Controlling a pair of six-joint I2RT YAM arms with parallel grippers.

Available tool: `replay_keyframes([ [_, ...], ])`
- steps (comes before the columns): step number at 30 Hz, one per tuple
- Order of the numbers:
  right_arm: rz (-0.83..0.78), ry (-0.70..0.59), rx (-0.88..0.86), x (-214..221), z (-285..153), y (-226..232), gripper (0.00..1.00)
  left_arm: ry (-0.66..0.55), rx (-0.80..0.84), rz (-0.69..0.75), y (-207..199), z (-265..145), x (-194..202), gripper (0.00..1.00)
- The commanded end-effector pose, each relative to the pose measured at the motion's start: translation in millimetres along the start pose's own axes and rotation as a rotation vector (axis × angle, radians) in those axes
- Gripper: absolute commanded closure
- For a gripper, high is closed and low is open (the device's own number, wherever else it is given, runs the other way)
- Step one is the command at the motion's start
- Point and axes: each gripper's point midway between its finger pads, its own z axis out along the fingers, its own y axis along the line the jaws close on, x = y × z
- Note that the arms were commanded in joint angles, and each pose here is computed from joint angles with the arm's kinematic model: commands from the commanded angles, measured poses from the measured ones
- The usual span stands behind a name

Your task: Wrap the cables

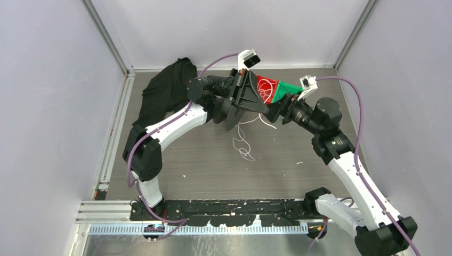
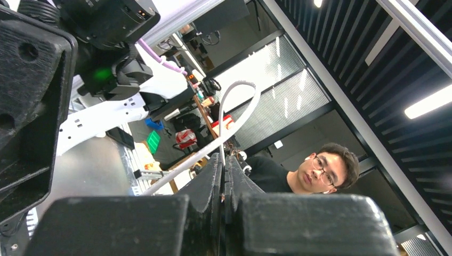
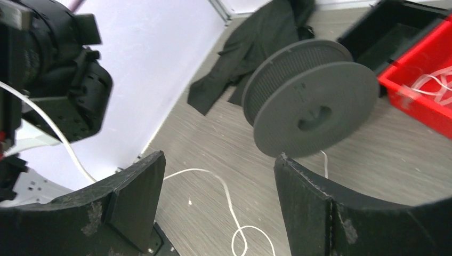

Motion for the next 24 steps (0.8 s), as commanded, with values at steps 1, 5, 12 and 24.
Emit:
replay_keyframes([
  [1,-0.048,-0.116,-0.221,-39.7,7.4,49.0,0.21,0.01,0.024,0.001,-16.0,0.7,4.6,1.0],
  [5,-0.042,-0.125,-0.183,-38.1,2.6,43.8,0.21,0.005,0.017,0.006,-15.1,0.5,4.4,1.0],
  [12,-0.103,-0.179,-0.099,-45.8,-38.4,48.9,0.16,0.009,0.017,0.02,-17.7,1.3,4.4,1.0],
  [24,-0.091,-0.064,-0.253,-33.1,-20.4,70.6,0.15,0.011,0.022,0.035,-21.8,2.4,3.9,1.0],
])
